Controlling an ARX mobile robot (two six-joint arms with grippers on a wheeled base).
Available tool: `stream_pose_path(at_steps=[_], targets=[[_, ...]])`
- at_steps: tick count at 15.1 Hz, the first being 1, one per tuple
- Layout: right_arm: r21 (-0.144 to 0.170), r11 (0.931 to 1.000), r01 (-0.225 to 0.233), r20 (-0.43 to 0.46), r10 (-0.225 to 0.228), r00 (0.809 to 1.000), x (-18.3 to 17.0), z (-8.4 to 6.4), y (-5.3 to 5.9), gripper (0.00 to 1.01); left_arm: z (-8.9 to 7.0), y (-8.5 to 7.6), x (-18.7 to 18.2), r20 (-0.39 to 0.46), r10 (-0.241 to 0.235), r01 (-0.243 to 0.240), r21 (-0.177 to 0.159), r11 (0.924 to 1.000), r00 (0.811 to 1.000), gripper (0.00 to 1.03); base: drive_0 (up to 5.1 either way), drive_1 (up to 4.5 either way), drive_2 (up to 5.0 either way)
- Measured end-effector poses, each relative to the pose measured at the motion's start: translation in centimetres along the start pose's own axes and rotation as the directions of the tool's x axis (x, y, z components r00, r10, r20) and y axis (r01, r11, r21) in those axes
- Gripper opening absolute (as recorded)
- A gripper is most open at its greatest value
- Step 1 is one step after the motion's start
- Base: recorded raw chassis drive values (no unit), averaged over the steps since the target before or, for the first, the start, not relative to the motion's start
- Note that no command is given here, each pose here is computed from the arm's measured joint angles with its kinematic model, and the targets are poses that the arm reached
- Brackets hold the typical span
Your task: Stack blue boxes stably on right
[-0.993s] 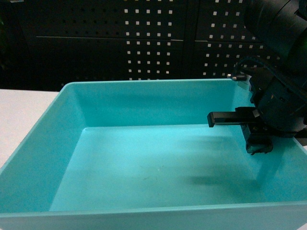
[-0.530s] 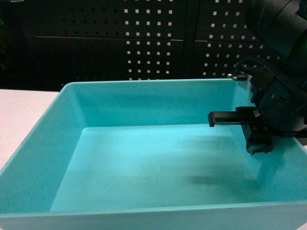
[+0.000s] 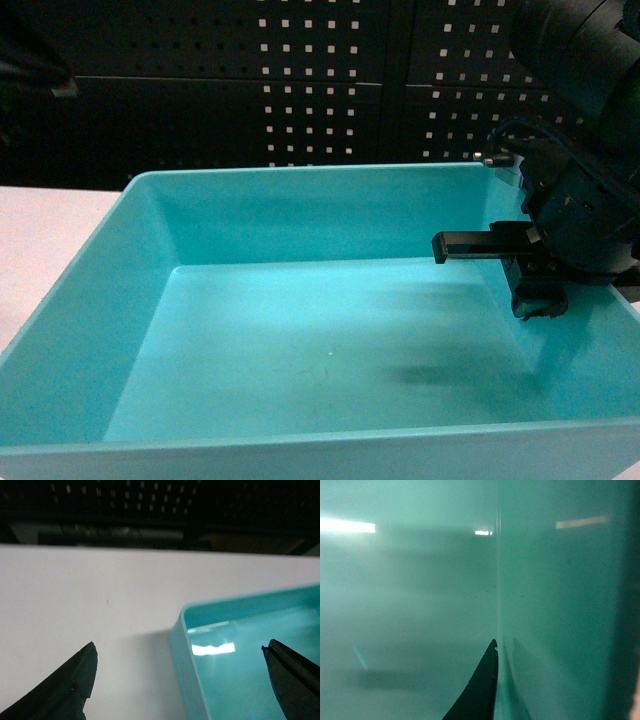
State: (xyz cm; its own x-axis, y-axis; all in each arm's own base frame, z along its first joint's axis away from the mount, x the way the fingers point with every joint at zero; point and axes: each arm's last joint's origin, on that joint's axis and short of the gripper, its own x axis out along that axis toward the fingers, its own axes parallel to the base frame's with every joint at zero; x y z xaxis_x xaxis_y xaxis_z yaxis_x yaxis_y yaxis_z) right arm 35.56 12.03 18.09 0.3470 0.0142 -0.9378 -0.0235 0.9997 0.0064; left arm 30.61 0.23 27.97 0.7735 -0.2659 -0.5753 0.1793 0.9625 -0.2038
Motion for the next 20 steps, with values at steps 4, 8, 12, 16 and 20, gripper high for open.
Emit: stream_pose_path(at_steps=[4,8,12,16,20], targets=[[0.000,1.0000,-0.001,-0.001,0.001,1.000,0.0,0.0,0.0,0.09,-1.5,-0.5,2.5,-0.247,-0.010,-0.002,-0.047,0.9989,0.969,0.98,0.0,0.00,0.0],[0.000,1.0000,-0.002,-0.002,0.002,1.000,0.0,0.0,0.0,0.09,-1.1,-2.2,3.0,-0.350,-0.011,-0.009,-0.058,0.9983,0.937,0.98,0.0,0.00,0.0],[0.000,1.0000,-0.002,-0.001,0.002,1.000,0.0,0.0,0.0,0.09,-5.0,-4.7,5.7,-0.473,0.094,-0.143,-0.070,0.9871,0.876,0.98,0.0,0.00,0.0],[0.000,1.0000,-0.002,-0.002,0.002,1.000,0.0,0.0,0.0,0.09,-7.5,-4.2,9.4,-0.494,0.183,-0.244,-0.062,0.9678,0.850,0.98,0.0,0.00,0.0],[0.000,1.0000,-0.002,-0.002,0.002,1.000,0.0,0.0,0.0,0.09,-7.5,-4.2,9.3,-0.502,0.174,-0.238,-0.065,0.9691,0.847,0.98,0.0,0.00,0.0]])
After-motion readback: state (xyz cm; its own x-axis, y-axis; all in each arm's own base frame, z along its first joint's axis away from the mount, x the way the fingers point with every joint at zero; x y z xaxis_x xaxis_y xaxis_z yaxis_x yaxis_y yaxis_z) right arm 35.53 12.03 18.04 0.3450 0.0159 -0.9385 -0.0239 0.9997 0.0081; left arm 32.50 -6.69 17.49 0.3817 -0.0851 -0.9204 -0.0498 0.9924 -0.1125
